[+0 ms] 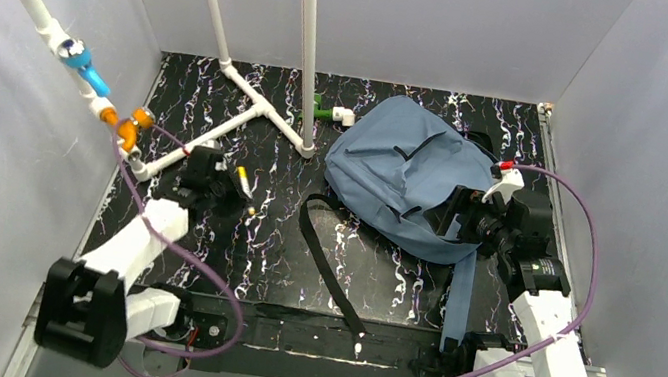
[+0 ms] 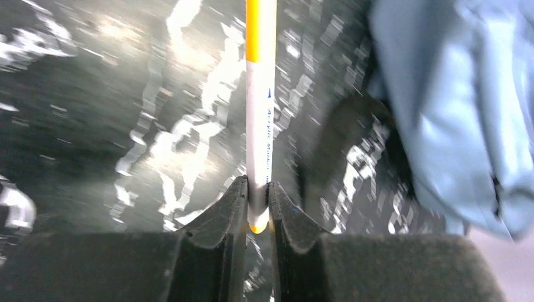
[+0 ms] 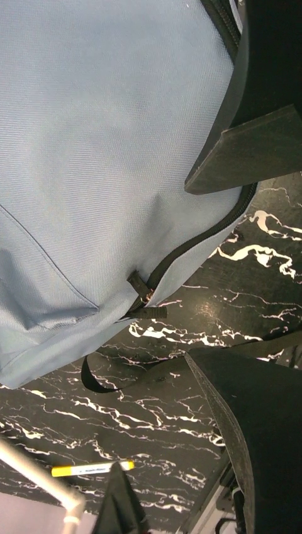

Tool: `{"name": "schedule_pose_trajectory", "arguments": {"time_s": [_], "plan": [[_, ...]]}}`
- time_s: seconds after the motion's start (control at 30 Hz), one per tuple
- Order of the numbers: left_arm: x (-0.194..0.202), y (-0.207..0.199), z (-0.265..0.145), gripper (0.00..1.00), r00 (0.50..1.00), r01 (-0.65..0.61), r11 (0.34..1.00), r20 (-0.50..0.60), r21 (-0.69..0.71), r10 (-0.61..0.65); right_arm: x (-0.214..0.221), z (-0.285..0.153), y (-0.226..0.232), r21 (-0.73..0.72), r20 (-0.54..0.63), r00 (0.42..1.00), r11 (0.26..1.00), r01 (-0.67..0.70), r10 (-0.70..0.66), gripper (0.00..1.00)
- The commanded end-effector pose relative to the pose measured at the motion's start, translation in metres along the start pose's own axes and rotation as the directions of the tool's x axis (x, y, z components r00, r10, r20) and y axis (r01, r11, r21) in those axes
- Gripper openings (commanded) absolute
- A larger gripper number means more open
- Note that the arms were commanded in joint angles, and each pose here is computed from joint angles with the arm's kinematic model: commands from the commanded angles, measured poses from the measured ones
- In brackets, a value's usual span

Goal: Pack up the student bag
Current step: Pick up the stationery from the center of the board, then place the stationery in the student bag.

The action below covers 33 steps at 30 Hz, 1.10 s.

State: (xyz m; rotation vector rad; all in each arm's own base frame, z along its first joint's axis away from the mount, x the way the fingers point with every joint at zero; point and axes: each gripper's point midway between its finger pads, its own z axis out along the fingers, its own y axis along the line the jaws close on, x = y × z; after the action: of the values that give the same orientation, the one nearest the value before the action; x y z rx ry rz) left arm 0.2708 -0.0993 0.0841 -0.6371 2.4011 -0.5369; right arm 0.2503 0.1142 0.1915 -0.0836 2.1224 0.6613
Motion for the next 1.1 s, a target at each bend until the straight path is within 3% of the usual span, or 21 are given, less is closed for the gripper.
{"name": "schedule_pose_trajectory", "arguments": {"time_s": [0.0, 0.13, 0.27, 0.5, 0.63, 0.77, 0.93, 1.07], "plan": [[0.044, -0.056, -0.034, 0.00, 0.995, -0.090, 0.959, -0.026, 0.270, 0.101, -0.013, -0.005, 0.016, -0.051, 0.024, 0.999, 0.998, -0.043, 0.044, 0.98], [0.071, -0.065, -0.057, 0.00, 0.989, -0.126, 0.927, -0.025, 0.353, 0.144, -0.017, -0.005, 0.029, -0.124, 0.065, 0.993, 0.988, -0.087, 0.095, 0.98], [0.072, -0.057, -0.062, 0.00, 0.987, -0.144, 0.931, -0.011, 0.336, 0.157, -0.025, -0.008, 0.030, -0.109, 0.044, 0.996, 0.992, -0.071, 0.076, 0.98], [0.055, -0.067, -0.063, 0.00, 0.906, -0.416, 0.851, 0.062, 0.320, 0.420, -0.026, -0.007, 0.037, -0.142, 0.028, 0.996, 0.986, -0.085, 0.090, 0.98], [0.038, -0.047, -0.059, 0.00, 0.941, -0.332, 0.921, 0.140, 0.204, 0.309, -0.020, -0.007, 0.034, -0.130, 0.005, 0.997, 0.989, -0.076, 0.078, 0.98], [0.031, -0.046, -0.060, 0.00, 0.937, -0.332, 0.923, 0.184, 0.194, 0.298, -0.020, -0.006, 0.031, -0.114, 0.003, 0.998, 0.991, -0.069, 0.070, 0.98], [0.009, -0.035, -0.064, 0.00, 0.895, -0.423, 0.906, 0.168, 0.028, 0.413, -0.022, -0.005, 0.032, -0.120, 0.000, 0.998, 0.991, -0.062, 0.062, 0.98], [-0.002, -0.063, -0.071, 0.00, 0.826, -0.554, 0.828, 0.174, 0.080, 0.536, -0.021, -0.007, 0.031, -0.113, 0.004, 0.998, 0.992, -0.058, 0.059, 0.98]]}}
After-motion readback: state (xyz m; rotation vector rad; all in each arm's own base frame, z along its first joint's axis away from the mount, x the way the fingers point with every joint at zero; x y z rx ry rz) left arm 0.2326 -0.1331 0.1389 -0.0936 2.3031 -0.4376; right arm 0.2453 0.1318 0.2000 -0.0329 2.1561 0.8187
